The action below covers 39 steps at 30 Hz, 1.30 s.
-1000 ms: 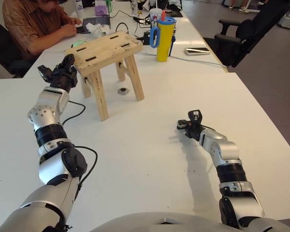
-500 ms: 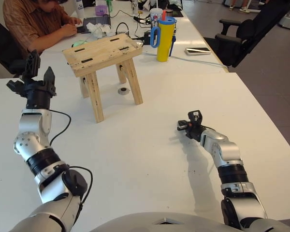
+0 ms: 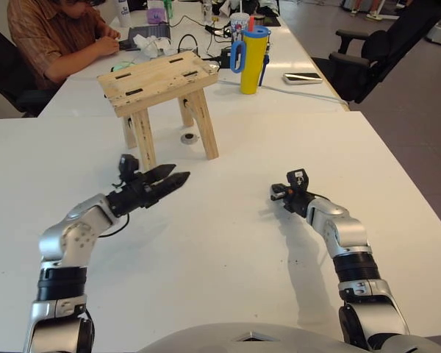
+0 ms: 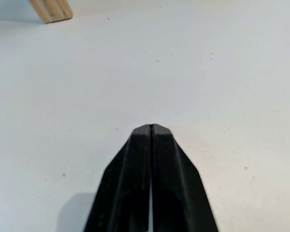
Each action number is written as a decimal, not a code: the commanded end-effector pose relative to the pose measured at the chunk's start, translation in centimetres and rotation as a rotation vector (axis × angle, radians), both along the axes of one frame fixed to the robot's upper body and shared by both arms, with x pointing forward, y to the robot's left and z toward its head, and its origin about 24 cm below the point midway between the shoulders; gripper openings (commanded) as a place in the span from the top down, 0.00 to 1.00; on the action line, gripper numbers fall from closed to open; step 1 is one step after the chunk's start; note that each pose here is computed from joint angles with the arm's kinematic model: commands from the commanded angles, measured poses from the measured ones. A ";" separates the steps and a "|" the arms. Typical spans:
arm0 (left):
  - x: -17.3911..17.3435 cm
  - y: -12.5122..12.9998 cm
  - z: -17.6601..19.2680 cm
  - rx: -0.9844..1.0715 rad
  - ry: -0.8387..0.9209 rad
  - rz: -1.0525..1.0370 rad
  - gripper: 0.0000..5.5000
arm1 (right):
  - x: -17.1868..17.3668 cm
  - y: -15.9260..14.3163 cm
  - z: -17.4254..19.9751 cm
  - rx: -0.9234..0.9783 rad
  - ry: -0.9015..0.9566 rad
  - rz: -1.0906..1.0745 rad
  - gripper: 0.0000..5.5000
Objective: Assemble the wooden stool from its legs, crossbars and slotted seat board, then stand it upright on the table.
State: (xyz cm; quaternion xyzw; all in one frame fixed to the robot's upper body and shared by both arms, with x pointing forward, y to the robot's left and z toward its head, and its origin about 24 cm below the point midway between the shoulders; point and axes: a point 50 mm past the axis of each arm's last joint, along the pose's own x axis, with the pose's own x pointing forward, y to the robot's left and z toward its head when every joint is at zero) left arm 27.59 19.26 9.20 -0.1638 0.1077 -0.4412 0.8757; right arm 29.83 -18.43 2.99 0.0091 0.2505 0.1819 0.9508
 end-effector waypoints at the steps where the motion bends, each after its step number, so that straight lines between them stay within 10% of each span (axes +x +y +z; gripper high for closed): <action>1: 4.9 3.8 -1.8 0.566 -0.128 0.040 0.20 | -0.2 1.5 -1.7 -0.025 0.105 0.082 1.00; 12: 9.1 14.3 4.9 1.561 -0.418 0.821 0.20 | -0.1 2.9 -1.5 -0.061 0.085 0.185 1.00; 20: 8.3 10.6 0.6 0.870 -0.386 0.931 0.20 | 1.8 4.1 2.1 0.024 -0.192 0.115 1.00; 28: 5.5 0.4 0.3 0.216 -0.468 0.950 0.20 | 3.4 3.8 6.7 0.119 -0.533 -0.102 1.00; 39: 6.0 -0.5 1.6 0.093 -0.402 0.984 0.20 | 4.6 6.5 7.9 0.217 -0.614 -0.111 1.00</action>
